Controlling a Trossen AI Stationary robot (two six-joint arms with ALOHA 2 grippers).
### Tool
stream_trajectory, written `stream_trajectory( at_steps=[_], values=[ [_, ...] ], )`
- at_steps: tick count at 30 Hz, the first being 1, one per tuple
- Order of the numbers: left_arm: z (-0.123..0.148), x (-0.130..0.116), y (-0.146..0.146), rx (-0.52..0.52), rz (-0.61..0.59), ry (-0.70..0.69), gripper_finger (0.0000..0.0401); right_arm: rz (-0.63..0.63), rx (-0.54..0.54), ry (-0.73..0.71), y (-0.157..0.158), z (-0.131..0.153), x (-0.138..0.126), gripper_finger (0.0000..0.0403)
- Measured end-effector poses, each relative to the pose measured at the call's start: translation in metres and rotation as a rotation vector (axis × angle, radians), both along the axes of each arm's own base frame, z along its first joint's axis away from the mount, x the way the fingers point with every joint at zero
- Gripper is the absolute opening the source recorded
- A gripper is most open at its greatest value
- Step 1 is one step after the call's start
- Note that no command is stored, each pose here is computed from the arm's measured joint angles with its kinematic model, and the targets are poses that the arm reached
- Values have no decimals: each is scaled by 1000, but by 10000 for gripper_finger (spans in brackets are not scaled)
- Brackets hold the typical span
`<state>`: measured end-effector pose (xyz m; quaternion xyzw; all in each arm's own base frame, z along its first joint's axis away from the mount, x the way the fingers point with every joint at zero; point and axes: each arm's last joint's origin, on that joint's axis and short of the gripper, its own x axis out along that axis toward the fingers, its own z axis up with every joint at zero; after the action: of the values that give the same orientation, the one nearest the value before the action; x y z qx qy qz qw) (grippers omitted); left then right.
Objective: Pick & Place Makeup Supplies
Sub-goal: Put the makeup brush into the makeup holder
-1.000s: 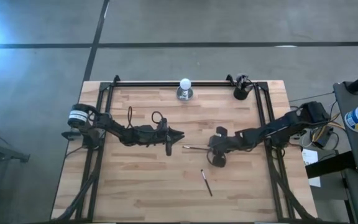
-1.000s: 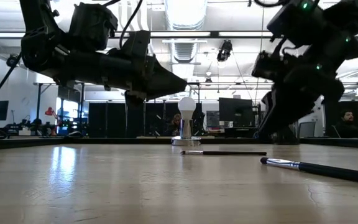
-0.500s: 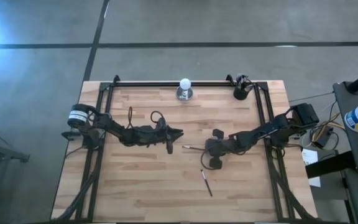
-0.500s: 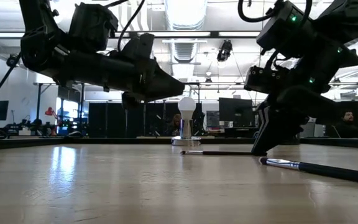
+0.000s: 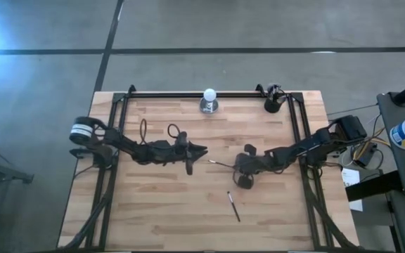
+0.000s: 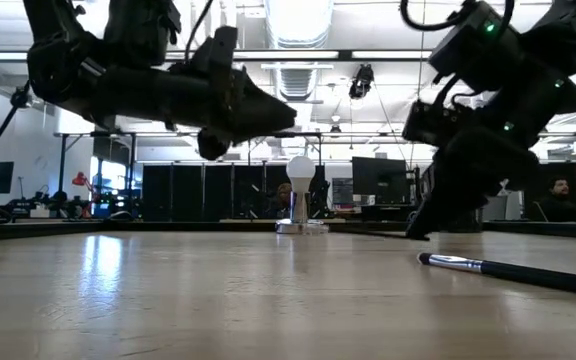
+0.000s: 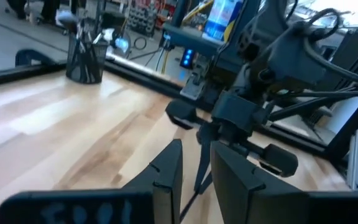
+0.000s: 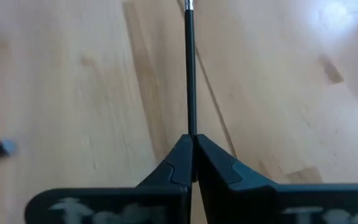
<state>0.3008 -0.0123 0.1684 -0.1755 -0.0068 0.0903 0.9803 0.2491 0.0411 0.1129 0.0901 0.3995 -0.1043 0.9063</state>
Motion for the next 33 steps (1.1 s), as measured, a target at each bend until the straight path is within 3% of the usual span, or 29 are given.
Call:
stream_trajectory(
  at_steps=[10, 16, 23, 33],
  values=[
    [14, -30, 1, 3, -7, -210, 76, -73, 26, -337, -4, 18, -11, 8],
    [20, -42, 0, 29, -50, -340, 76, -81, 16, -623, -6, 43, -15, 8],
    [37, -31, -2, 94, -92, -404, 76, -33, 8, -808, -5, 69, -14, 8],
    [67, -7, -5, 153, -111, -477, 76, 67, -60, -888, 3, 96, 9, 8]
  ],
)
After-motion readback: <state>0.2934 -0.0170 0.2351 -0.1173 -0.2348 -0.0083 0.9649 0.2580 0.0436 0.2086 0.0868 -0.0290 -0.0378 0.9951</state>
